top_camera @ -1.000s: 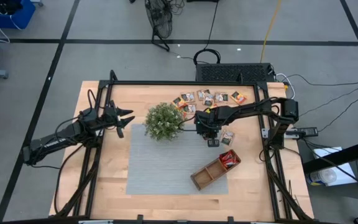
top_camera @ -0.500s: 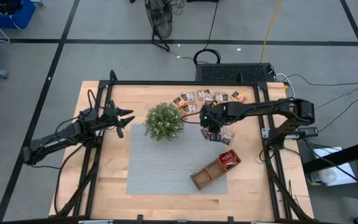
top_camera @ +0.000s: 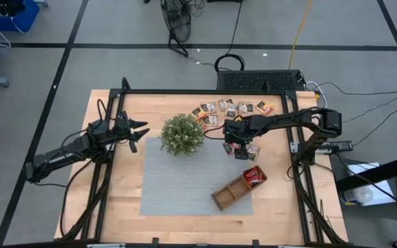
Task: Pick & Place Tea
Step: Put the strawberry tea sachet into the brown organizer
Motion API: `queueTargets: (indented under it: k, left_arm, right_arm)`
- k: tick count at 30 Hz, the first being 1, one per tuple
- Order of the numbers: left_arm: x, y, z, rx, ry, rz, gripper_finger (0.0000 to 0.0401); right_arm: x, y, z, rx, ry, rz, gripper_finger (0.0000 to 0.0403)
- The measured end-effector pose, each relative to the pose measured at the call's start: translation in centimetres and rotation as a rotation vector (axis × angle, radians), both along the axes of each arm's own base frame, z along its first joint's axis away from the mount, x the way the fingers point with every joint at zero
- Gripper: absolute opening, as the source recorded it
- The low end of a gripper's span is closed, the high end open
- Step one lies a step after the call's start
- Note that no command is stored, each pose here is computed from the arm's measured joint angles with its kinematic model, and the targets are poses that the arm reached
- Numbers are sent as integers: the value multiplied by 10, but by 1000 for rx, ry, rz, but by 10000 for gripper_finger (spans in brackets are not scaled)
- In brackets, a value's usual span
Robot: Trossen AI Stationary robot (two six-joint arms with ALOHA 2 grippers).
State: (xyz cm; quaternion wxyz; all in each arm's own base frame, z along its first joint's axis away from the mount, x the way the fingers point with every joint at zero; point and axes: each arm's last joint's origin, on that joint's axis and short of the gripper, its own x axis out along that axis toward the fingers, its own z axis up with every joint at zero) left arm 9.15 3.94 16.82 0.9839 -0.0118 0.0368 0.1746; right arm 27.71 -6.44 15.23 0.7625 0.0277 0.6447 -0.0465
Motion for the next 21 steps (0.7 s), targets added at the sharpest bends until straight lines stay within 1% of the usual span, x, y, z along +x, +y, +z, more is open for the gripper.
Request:
queueTargets:
  k: [4, 8, 17, 21]
  left_arm:
    - [0, 0, 0, 0, 0, 0, 147]
    - [0, 0, 0, 0, 0, 0, 147]
    - [0, 0, 0, 0, 0, 0, 148]
    - [0, 0, 0, 0, 0, 0, 147]
  right_arm:
    - [1, -3, -5, -9, -33, 5, 349]
    - [-2, -5, -9, -11, -34, 7, 344]
    - [-9, -8, -14, 1, -14, -8, 294]
    - [-8, -8, -14, 12, -19, 19, 265]
